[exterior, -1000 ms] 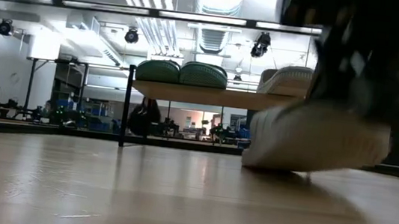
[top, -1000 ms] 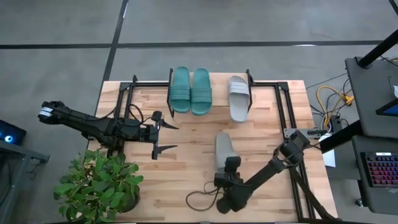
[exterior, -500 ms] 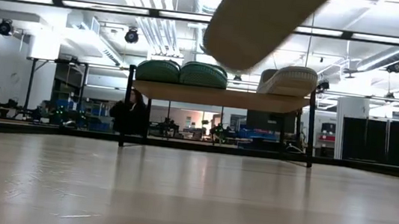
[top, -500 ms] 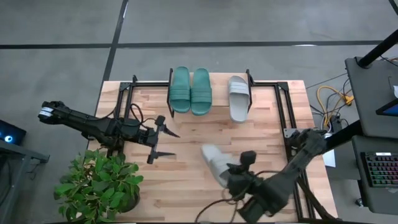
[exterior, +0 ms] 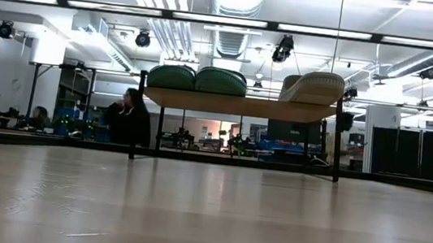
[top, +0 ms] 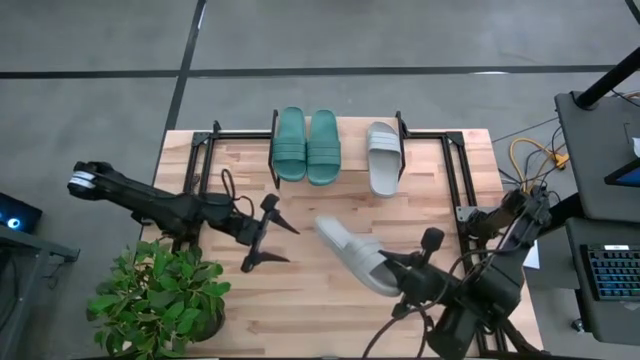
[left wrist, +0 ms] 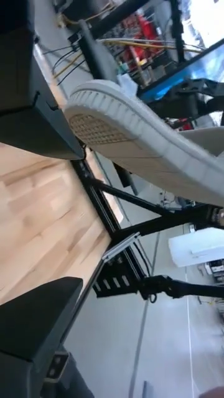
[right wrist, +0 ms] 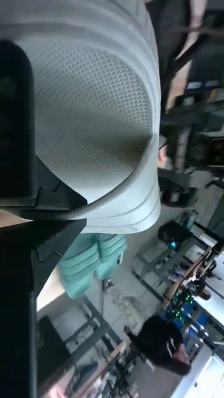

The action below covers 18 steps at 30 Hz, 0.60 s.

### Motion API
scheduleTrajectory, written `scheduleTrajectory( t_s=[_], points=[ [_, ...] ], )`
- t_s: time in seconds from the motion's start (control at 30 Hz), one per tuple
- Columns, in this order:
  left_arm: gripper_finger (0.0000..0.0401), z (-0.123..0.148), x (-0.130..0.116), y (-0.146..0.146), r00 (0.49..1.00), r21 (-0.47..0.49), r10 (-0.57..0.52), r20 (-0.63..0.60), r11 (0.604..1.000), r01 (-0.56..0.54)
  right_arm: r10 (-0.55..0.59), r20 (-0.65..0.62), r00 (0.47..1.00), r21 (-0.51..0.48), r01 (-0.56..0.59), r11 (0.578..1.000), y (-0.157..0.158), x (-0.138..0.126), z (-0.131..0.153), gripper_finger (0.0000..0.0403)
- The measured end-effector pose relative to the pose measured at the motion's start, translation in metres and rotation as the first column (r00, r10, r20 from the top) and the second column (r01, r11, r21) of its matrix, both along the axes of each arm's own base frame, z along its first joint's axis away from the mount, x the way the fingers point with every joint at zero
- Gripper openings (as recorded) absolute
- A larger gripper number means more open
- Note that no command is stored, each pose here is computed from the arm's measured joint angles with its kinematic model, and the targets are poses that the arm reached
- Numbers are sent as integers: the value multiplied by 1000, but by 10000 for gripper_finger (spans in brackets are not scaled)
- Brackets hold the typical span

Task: Pick and place slides into the shelf
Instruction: Put the gray slide on the shelf next to the other gray slide

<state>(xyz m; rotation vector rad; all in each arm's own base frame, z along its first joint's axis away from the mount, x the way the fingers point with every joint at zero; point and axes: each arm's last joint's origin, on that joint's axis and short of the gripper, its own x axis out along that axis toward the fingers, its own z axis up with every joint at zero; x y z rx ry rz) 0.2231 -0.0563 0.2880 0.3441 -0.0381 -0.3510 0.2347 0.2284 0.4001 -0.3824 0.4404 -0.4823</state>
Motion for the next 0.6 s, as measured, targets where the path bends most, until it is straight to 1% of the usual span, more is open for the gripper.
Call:
scheduleTrajectory(
  t_s=[0.2,0.37,0.5,0.6],
  points=[
    [308,-1,14,-3,994,51,20,110,998,-26,25,67,997,59,-29,998,5,3,10,9],
    [308,-3,20,-4,991,55,27,132,998,-34,37,84,996,103,-46,994,7,3,13,9],
    [308,-2,21,-3,985,47,79,151,995,-87,50,94,994,148,-64,987,9,4,14,9],
    [308,-1,21,-1,981,42,108,159,992,-116,53,99,994,161,-69,985,10,5,15,9]
  ],
)
